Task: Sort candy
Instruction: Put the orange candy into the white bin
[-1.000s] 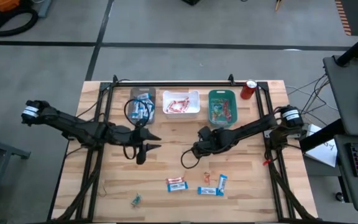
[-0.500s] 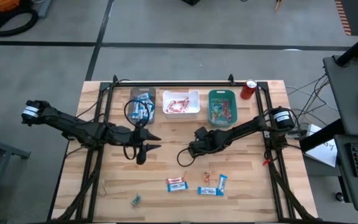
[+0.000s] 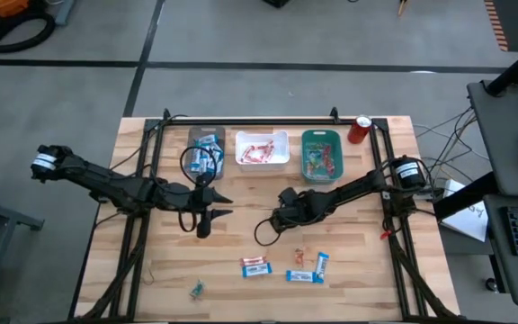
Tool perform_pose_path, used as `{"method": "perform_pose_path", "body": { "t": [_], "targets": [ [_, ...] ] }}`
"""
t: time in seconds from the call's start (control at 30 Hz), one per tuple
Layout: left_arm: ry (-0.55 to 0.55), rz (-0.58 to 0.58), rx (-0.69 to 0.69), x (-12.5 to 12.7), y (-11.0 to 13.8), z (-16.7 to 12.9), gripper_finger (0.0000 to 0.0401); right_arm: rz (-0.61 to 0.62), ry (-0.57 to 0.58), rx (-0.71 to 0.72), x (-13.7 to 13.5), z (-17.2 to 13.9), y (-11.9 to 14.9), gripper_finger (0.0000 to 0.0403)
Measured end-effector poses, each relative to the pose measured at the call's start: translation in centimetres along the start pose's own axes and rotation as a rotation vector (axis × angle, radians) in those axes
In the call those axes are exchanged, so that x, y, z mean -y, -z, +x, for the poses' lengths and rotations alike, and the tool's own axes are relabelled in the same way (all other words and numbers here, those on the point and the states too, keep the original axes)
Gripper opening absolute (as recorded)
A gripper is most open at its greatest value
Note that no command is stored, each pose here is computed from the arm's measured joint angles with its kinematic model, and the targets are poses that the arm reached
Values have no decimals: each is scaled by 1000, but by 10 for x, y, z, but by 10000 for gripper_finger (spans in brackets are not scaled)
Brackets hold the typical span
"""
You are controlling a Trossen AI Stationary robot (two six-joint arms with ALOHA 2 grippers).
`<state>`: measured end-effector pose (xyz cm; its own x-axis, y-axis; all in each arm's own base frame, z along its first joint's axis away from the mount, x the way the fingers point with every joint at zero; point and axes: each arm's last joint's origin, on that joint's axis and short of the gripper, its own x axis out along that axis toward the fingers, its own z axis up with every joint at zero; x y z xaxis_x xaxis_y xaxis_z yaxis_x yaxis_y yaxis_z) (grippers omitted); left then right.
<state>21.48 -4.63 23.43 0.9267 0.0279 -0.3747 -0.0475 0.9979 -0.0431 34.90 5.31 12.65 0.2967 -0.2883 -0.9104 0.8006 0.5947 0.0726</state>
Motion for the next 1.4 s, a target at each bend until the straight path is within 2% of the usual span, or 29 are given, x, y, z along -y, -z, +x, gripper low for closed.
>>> {"method": "perform_pose_path", "body": {
  "t": [0.23, 0.33, 0.47, 0.53, 0.63, 0.77, 0.87, 1.07, 1.27, 1.4],
  "targets": [
    [-3, 49, -24, 0, 2, 0, 118, -137, -123, 25, -24, -30, -6, 16],
    [-3, 52, -33, -1, 3, -2, 118, -220, -186, 117, -35, -55, -27, 8],
    [7, 45, -8, -1, -1, -9, 118, -351, -197, 207, -40, -71, -60, 8],
    [14, 30, 8, -1, -3, -14, 118, -435, -194, 255, -40, -78, -80, 8],
    [28, -9, 25, 0, -6, -21, 118, -624, -147, 317, -32, -82, -105, 8],
    [52, -72, 33, 4, -6, -24, 118, -869, -50, 343, -12, -73, -133, 8],
    [73, -115, 17, 9, -4, -23, 118, -971, 20, 334, 8, -64, -152, 8],
    [102, -160, -34, 22, 4, -18, 118, -962, 103, 314, 45, -41, -184, 9],
    [96, -224, -56, 29, 8, -16, 118, -921, 34, 312, 65, -15, -205, 13],
    [92, -287, -75, 31, 10, -17, 118, -894, 24, 304, 73, -8, -210, 42]
  ]
}}
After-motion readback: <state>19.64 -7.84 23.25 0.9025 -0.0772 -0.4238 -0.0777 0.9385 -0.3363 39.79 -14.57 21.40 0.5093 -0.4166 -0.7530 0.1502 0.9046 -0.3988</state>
